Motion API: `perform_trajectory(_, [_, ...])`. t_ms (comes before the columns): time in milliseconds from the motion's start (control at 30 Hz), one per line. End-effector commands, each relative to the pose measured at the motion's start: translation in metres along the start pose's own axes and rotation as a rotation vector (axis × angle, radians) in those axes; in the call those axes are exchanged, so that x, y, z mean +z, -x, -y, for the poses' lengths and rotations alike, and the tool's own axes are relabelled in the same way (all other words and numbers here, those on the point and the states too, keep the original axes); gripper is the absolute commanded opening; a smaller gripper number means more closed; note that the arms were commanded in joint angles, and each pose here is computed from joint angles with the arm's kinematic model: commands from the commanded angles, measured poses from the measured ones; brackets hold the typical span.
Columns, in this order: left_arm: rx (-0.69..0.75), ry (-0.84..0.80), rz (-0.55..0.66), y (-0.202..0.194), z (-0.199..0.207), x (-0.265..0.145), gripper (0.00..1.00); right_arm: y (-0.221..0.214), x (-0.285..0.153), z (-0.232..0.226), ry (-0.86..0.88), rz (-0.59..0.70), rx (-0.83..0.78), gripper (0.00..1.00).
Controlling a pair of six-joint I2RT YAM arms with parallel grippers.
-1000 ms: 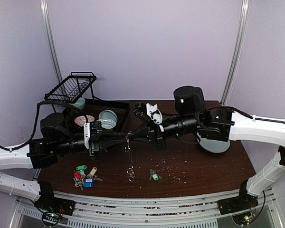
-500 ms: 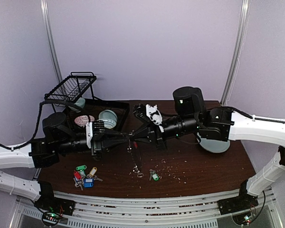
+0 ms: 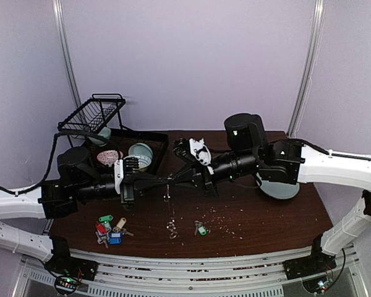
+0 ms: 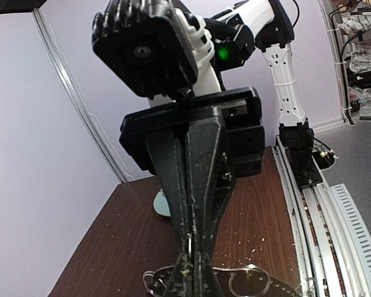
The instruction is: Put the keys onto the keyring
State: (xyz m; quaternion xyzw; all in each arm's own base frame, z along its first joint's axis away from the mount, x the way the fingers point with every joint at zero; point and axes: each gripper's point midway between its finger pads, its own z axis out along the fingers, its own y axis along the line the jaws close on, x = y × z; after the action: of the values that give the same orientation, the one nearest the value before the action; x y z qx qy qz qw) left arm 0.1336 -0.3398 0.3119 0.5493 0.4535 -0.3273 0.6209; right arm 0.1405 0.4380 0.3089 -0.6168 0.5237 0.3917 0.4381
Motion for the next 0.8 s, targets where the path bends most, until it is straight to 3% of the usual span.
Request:
perform_trajectory(0, [0.012, 0.068, -0.011, 0.006, -0.017, 0.002, 0.00, 0.037, -0.007, -0.013, 0.056, 0.101, -0.061, 0.00])
perform_trajectory(167, [0.022, 0.095, -0.023, 0.004, -0.021, 0.000, 0.00, 0.036, -0.007, -0.013, 0.056, 0.091, -0.062, 0.00])
perform_trajectory(233, [0.016, 0.120, -0.035, 0.003, -0.026, -0.001, 0.10, 0.036, -0.007, -0.013, 0.057, 0.088, -0.061, 0.00])
perform_trajectory(400, [0.026, 0.110, -0.026, 0.005, -0.023, -0.005, 0.14, 0.036, -0.008, -0.014, 0.058, 0.088, -0.061, 0.00])
perform_trajectory(767, [0.022, 0.128, -0.079, -0.007, -0.029, 0.000, 0.16, 0.036, -0.008, -0.015, 0.062, 0.090, -0.061, 0.00])
